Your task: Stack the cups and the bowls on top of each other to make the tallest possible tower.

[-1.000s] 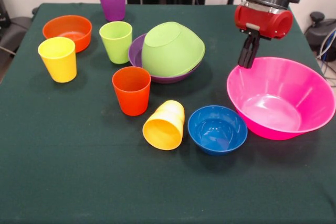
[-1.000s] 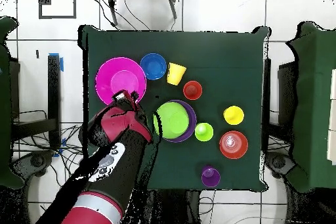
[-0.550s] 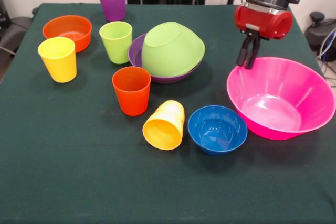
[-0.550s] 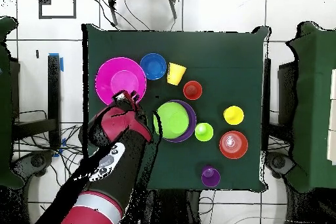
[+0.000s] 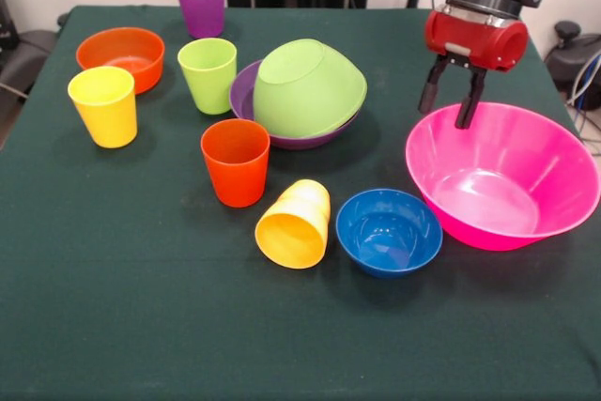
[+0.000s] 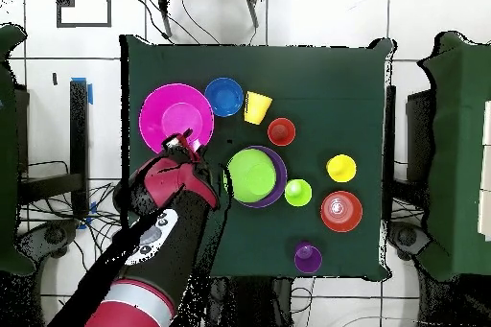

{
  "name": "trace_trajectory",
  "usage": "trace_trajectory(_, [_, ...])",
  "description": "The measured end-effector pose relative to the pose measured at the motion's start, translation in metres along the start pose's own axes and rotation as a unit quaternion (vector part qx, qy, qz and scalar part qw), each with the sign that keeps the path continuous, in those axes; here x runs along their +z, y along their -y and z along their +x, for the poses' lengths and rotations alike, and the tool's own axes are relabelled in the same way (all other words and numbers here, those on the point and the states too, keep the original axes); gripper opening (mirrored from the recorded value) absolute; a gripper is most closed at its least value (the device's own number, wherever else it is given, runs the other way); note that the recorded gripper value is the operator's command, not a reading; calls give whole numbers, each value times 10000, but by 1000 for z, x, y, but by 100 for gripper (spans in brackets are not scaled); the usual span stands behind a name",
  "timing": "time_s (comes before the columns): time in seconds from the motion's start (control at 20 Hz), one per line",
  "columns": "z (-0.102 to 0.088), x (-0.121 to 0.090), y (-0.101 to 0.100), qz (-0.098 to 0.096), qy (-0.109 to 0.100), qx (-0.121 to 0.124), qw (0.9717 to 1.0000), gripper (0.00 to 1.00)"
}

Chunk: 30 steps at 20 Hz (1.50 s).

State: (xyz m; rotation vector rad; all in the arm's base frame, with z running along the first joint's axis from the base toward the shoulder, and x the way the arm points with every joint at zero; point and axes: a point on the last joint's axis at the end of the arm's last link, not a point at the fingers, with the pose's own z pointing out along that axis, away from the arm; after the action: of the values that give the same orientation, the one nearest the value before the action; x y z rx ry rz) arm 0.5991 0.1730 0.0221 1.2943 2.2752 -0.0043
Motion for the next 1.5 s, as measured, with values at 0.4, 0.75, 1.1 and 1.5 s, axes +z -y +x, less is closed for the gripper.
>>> trace_trajectory(0.4, [6, -2, 0, -6, 5, -65, 10000, 100])
trace_trajectory(0.75, [17, 9, 17, 166, 37, -232, 9996, 100])
trace_trajectory(1.1, [20, 21, 34, 344, 56, -310, 9989, 100])
trace_trajectory(1.5, [21, 25, 39, 374, 62, -336, 9987, 0])
